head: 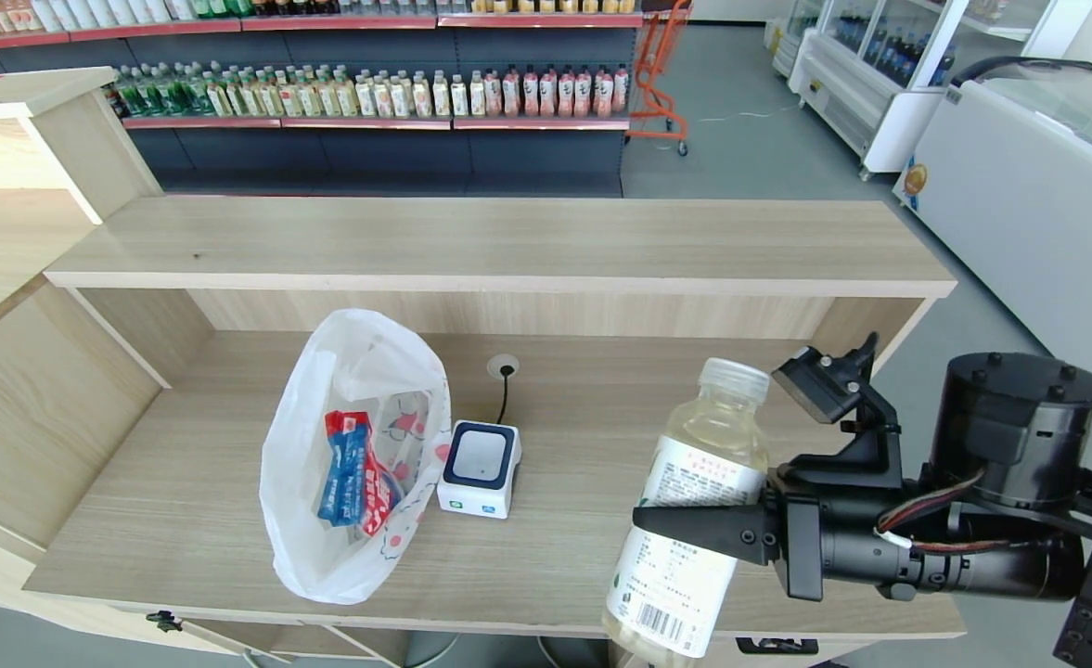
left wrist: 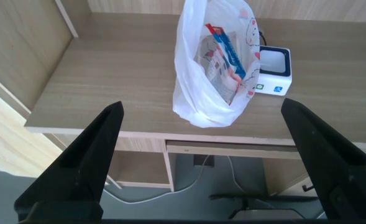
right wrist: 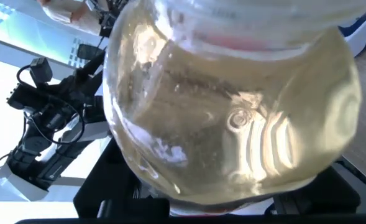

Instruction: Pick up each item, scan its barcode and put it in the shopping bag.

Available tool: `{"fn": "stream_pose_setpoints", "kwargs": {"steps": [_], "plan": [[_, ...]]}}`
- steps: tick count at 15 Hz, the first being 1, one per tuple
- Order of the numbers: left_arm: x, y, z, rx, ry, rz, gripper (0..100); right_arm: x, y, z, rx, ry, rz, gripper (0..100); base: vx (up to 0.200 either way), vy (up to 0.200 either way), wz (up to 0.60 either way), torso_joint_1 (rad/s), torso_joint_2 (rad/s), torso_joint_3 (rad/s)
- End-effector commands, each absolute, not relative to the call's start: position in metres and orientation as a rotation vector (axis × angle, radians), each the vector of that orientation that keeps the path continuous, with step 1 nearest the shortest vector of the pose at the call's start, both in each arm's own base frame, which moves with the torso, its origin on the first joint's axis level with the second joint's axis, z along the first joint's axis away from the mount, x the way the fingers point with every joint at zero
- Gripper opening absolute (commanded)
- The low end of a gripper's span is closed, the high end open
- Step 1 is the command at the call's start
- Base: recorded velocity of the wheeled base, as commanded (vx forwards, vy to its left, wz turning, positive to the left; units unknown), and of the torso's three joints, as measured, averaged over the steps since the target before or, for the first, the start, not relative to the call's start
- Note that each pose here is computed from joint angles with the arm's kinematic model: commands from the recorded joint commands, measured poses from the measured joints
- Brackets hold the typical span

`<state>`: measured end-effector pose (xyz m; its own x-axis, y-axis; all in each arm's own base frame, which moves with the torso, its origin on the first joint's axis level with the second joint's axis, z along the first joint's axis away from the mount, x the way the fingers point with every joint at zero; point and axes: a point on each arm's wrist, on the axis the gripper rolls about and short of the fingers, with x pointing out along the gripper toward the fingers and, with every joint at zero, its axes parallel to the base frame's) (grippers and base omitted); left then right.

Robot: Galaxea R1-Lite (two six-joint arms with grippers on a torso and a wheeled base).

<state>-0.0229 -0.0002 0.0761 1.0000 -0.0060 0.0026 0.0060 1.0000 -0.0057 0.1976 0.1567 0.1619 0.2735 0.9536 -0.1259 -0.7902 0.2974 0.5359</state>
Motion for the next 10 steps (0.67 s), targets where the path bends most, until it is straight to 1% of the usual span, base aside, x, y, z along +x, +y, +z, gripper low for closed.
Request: {"fn": "stream_pose_setpoints", "kwargs": {"steps": [1, 7, 8, 10], "plan": [[-0.023, 0.0, 0.076, -0.006, -0.003, -0.005, 100, 0.197, 0.16, 0.16, 0.404, 0.478, 1.226, 0, 0.0, 0.0, 0.0, 0.0, 0.0, 0.0], [-0.023, 0.0, 0.076, -0.006, -0.003, -0.006, 100, 0.197, 0.159, 0.16, 0.394, 0.461, 1.181, 0, 0.0, 0.0, 0.0, 0.0, 0.0, 0.0], [-0.023, 0.0, 0.076, -0.006, -0.003, -0.006, 100, 0.2, 0.156, 0.158, 0.323, 0.41, 1.167, 0, 0.0, 0.0, 0.0, 0.0, 0.0, 0.0], [-0.023, 0.0, 0.076, -0.006, -0.003, -0.006, 100, 0.21, 0.134, 0.152, 0.043, 0.263, 1.005, 0, 0.0, 0.0, 0.0, 0.0, 0.0, 0.0]]}}
